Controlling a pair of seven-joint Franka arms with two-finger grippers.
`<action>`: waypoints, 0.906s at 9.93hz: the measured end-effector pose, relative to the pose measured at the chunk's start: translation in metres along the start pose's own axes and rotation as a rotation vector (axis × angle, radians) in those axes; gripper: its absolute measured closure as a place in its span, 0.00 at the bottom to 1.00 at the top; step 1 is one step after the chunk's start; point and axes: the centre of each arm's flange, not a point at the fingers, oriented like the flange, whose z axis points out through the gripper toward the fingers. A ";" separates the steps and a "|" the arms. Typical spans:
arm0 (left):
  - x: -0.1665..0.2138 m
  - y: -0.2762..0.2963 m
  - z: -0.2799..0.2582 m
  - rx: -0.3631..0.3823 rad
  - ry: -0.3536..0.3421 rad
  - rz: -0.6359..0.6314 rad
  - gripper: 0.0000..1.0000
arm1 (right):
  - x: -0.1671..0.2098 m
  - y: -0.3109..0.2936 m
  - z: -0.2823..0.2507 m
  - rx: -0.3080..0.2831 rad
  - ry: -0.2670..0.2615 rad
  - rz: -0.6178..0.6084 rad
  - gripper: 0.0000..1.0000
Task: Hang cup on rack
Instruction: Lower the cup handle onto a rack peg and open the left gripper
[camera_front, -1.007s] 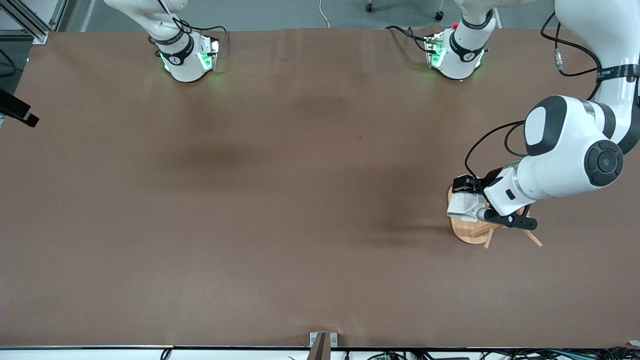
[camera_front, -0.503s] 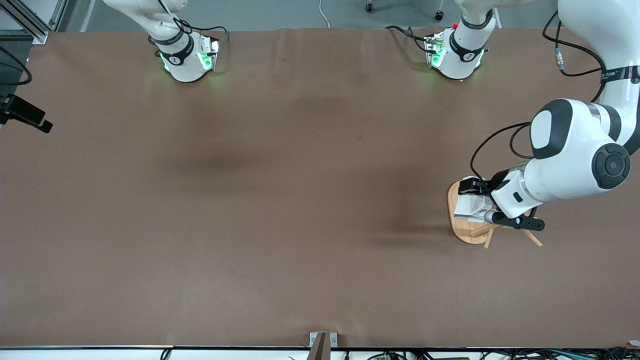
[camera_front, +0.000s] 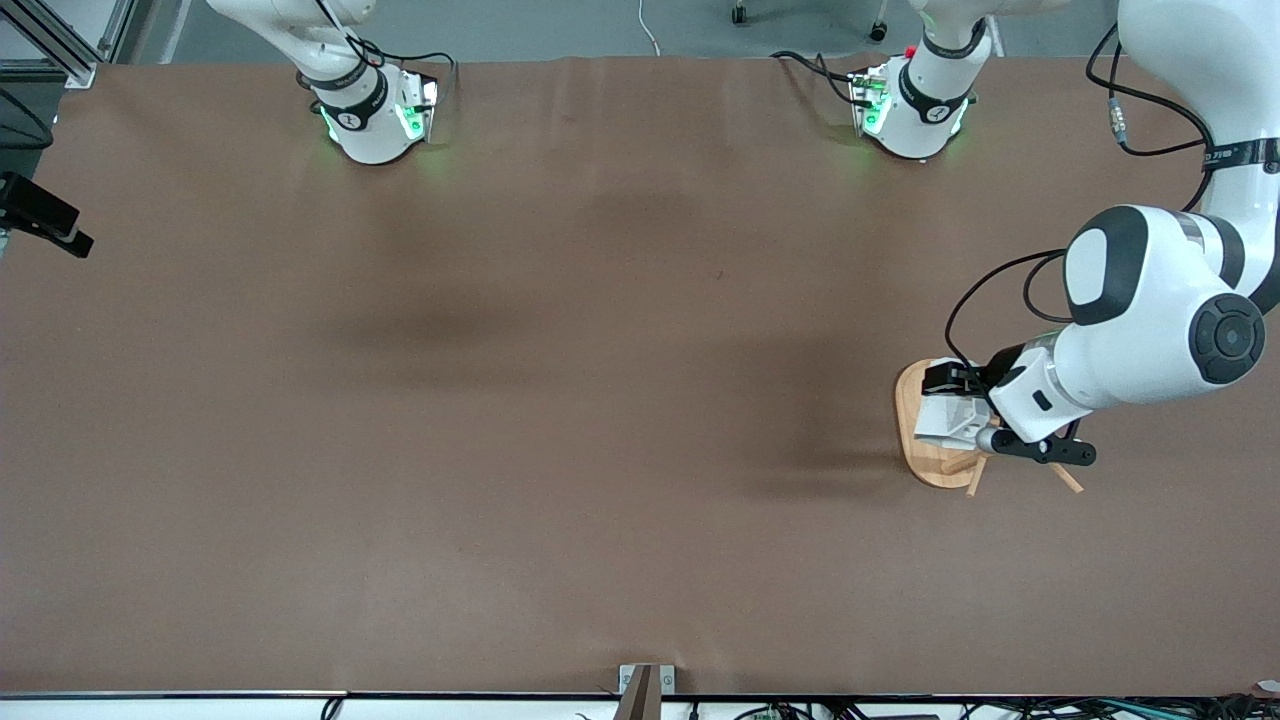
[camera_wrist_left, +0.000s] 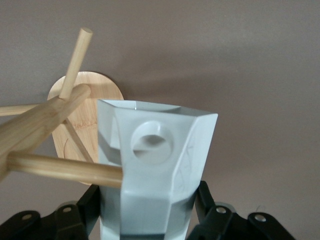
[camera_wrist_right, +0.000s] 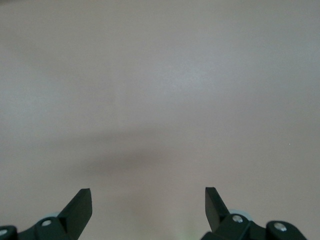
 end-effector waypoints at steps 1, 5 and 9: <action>0.002 -0.005 0.003 0.001 0.003 -0.009 0.22 | 0.000 0.000 0.000 0.000 0.000 -0.002 0.00; 0.004 -0.010 0.005 0.002 0.005 -0.022 0.22 | -0.004 -0.007 -0.021 0.002 0.030 -0.015 0.00; 0.004 -0.011 -0.002 0.002 0.019 -0.060 0.00 | -0.005 -0.002 -0.020 0.000 0.012 -0.006 0.00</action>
